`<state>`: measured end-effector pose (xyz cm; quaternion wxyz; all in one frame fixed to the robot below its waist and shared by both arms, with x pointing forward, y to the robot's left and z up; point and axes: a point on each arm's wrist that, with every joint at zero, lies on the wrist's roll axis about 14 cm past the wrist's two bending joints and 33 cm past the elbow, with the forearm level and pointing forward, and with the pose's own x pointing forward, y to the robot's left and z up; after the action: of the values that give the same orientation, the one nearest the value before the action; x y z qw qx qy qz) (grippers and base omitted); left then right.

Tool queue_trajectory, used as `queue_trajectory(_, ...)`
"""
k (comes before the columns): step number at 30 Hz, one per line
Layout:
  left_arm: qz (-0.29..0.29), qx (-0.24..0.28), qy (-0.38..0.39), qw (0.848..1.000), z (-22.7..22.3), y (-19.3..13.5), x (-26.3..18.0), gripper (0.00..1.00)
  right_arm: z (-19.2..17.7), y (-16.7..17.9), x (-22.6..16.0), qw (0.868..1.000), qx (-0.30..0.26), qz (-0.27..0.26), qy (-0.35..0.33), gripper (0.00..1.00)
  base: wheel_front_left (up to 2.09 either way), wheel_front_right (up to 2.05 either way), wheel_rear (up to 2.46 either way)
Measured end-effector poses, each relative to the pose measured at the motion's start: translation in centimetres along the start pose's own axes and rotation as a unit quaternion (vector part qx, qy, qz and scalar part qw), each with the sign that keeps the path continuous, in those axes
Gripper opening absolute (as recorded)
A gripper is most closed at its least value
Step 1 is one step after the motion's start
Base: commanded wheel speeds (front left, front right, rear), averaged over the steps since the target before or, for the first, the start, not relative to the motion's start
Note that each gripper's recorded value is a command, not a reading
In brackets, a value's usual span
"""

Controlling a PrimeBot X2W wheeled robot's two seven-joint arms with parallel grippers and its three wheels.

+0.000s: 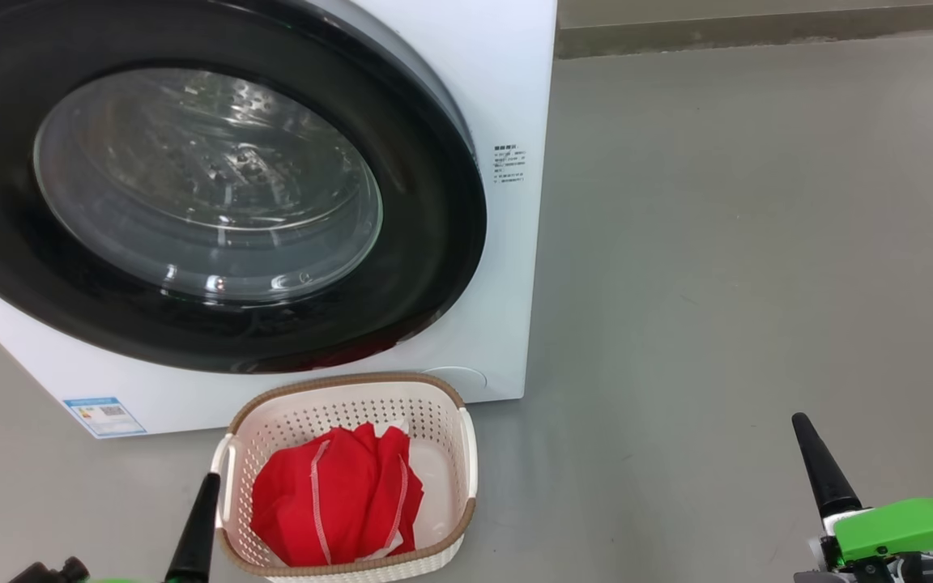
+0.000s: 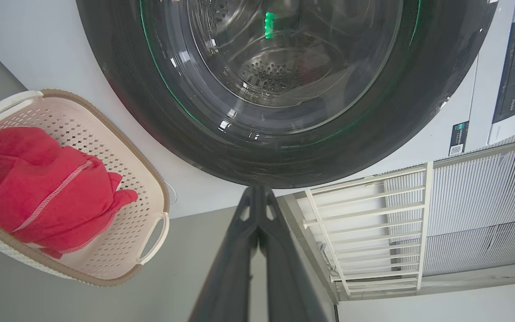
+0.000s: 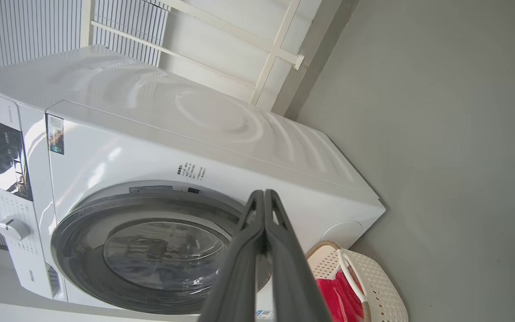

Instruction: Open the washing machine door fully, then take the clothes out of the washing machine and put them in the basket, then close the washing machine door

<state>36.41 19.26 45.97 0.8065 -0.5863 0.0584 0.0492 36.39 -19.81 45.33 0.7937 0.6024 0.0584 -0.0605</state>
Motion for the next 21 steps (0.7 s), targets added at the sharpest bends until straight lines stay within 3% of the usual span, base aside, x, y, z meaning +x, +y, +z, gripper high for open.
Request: queue_trajectory(21, -0.022, -0.114, 0.01, 0.993, 0.1, -1.3, 0.5, 0.0, 1.1, 1.8, 0.5, 0.995, 0.096, 0.029, -0.005, 0.0, 0.0, 0.0, 0.0)
